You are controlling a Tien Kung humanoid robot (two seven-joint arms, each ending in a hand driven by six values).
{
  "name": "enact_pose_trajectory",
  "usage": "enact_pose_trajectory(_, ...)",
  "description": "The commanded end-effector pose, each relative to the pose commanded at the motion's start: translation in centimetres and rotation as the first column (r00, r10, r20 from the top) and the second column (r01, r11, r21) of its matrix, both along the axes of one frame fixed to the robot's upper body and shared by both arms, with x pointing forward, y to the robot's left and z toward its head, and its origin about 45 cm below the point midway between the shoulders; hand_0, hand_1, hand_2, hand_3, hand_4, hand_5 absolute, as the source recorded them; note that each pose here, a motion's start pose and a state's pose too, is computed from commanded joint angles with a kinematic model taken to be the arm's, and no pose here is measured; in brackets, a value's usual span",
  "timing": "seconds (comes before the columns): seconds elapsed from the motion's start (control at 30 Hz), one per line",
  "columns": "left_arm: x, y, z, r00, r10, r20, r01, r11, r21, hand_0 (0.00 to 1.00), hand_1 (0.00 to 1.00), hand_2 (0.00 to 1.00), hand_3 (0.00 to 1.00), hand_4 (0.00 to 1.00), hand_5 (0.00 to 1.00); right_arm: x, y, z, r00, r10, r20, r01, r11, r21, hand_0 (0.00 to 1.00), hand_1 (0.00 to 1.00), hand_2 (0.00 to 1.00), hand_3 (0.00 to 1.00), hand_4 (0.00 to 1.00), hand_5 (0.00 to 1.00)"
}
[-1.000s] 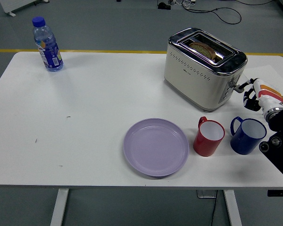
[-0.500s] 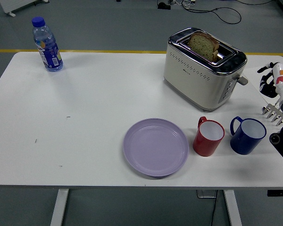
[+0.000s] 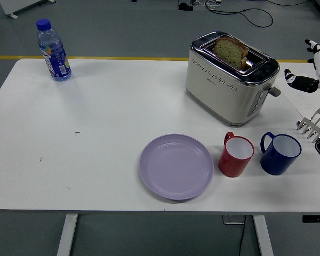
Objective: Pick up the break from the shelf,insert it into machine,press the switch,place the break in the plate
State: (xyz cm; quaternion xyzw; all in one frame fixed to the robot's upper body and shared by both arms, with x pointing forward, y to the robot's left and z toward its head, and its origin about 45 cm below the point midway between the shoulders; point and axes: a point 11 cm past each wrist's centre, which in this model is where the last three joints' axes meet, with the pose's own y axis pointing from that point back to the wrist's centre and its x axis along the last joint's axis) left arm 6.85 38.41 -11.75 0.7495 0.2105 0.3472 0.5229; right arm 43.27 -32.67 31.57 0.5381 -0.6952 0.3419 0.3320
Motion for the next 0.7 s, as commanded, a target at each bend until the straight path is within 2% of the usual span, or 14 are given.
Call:
enact_pose_trajectory(0.13,0.14,0.0,0.0,1.0,0.001,0.003,-0.001,1.0,-0.001,0.605,0.467,0.465,0.546,0.291,0.922,0.4,1.2,0.9,0.999,0.034,0.027,-0.034,0.999,0.018,0.802,0.791,0.948,0.979,0.744,0.347)
enact_pose_trajectory(0.33,0.34,-0.1,0.0,1.0,0.0,0.006,0.0,1.0,-0.002,0.605,0.466,0.463,0.546,0.293,0.923,1.6,3.8,2.8,0.994,0.098,0.043,-0.099,0.995,0.02,0.811,0.791,0.945,0.968,0.766,0.364)
enact_pose_trajectory(0.37,0.39,-0.1,0.0,1.0,0.002,0.007,-0.002,1.0,-0.002,0.605,0.466,0.463,0.546,0.293,0.923,2.2,4.7,3.2,0.992,0.121,0.03,-0.121,0.992,0.019,0.811,0.791,0.945,0.968,0.766,0.364)
enact_pose_trajectory(0.4,0.4,-0.1,0.0,1.0,0.002,0.007,-0.002,1.0,-0.002,0.605,0.466,0.463,0.546,0.294,0.924,2.4,5.1,3.7,0.991,0.129,0.035,-0.129,0.991,0.016,0.813,0.79,0.925,0.918,0.768,0.359)
enact_pose_trajectory(0.43,0.4,-0.1,0.0,1.0,0.002,0.008,-0.002,1.0,-0.002,0.605,0.466,0.463,0.546,0.294,0.924,2.5,5.3,3.9,0.991,0.132,0.037,-0.132,0.991,0.015,0.813,0.79,0.925,0.918,0.768,0.359)
enact_pose_trajectory(0.57,0.52,-0.1,0.1,1.0,0.003,0.009,-0.003,1.0,-0.004,0.605,0.466,0.463,0.546,0.294,0.924,4.2,7.4,5.0,0.987,0.159,-0.015,-0.159,0.987,-0.035,0.813,0.79,0.925,0.918,0.768,0.359)
enact_pose_trajectory(0.6,0.54,-0.1,0.1,1.0,0.004,0.01,-0.004,1.0,-0.004,0.604,0.466,0.46,0.546,0.293,0.923,4.7,7.9,5.2,0.986,0.163,-0.033,-0.164,0.985,-0.054,0.8,0.778,0.879,0.889,0.769,0.346)
enact_pose_trajectory(0.7,0.59,-0.2,0.1,1.0,0.003,0.011,-0.003,1.0,-0.005,0.604,0.466,0.46,0.546,0.293,0.923,5.8,9.6,5.6,0.98,0.183,-0.075,-0.19,0.976,-0.102,0.8,0.778,0.879,0.889,0.769,0.346)
